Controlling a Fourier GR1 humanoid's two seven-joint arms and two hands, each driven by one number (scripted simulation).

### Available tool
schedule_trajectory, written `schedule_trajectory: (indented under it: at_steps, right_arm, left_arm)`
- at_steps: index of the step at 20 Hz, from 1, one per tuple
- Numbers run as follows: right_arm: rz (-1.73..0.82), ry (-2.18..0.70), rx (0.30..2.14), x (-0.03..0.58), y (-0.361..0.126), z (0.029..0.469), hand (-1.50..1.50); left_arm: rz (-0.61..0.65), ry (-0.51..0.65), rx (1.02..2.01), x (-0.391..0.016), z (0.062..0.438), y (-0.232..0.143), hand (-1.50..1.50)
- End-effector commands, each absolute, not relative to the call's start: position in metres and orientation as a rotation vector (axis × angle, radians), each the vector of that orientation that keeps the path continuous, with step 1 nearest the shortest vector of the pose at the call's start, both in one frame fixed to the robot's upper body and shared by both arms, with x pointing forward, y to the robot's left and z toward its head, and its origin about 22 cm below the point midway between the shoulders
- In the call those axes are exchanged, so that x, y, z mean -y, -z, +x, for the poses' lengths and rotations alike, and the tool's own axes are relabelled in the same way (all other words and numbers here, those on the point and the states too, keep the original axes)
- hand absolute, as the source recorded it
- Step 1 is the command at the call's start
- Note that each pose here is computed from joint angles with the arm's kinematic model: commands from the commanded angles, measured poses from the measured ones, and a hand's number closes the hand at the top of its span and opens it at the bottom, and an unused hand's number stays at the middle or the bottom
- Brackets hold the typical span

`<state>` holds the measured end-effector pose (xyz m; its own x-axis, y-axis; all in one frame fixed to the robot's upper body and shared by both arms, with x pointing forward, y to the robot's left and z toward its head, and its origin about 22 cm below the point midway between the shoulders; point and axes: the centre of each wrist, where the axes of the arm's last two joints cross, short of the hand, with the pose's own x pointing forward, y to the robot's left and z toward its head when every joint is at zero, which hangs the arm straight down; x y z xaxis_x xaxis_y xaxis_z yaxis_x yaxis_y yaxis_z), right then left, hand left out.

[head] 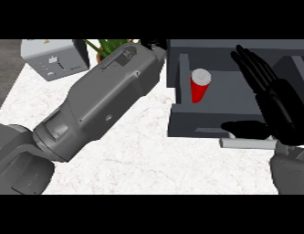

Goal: Pick up the can, place it into the drawer and close the drawer

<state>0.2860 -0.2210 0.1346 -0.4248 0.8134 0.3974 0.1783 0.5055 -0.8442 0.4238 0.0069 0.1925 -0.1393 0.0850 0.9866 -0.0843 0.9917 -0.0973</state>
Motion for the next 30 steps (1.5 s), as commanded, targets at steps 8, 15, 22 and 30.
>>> schedule_trajectory:
  at_steps: [8, 15, 22, 30]
  right_arm:
    - [-0.996, -1.146, 1.744, 0.191, -0.086, 0.356, -1.5]
    - [-1.097, -1.175, 1.655, 0.181, -0.04, 0.387, -1.5]
    - [-1.183, -1.136, 1.647, 0.182, -0.019, 0.401, -1.5]
    - [-1.28, -1.054, 1.661, 0.206, -0.033, 0.425, -1.5]
  left_arm:
    - [0.055, -0.159, 1.695, -0.05, 0.429, -0.208, -1.5]
    - [0.038, -0.179, 1.718, -0.061, 0.421, -0.235, -1.5]
    - [0.051, -0.18, 1.697, -0.075, 0.415, -0.218, -1.5]
    - [0.041, -0.168, 1.717, -0.112, 0.413, -0.224, -1.5]
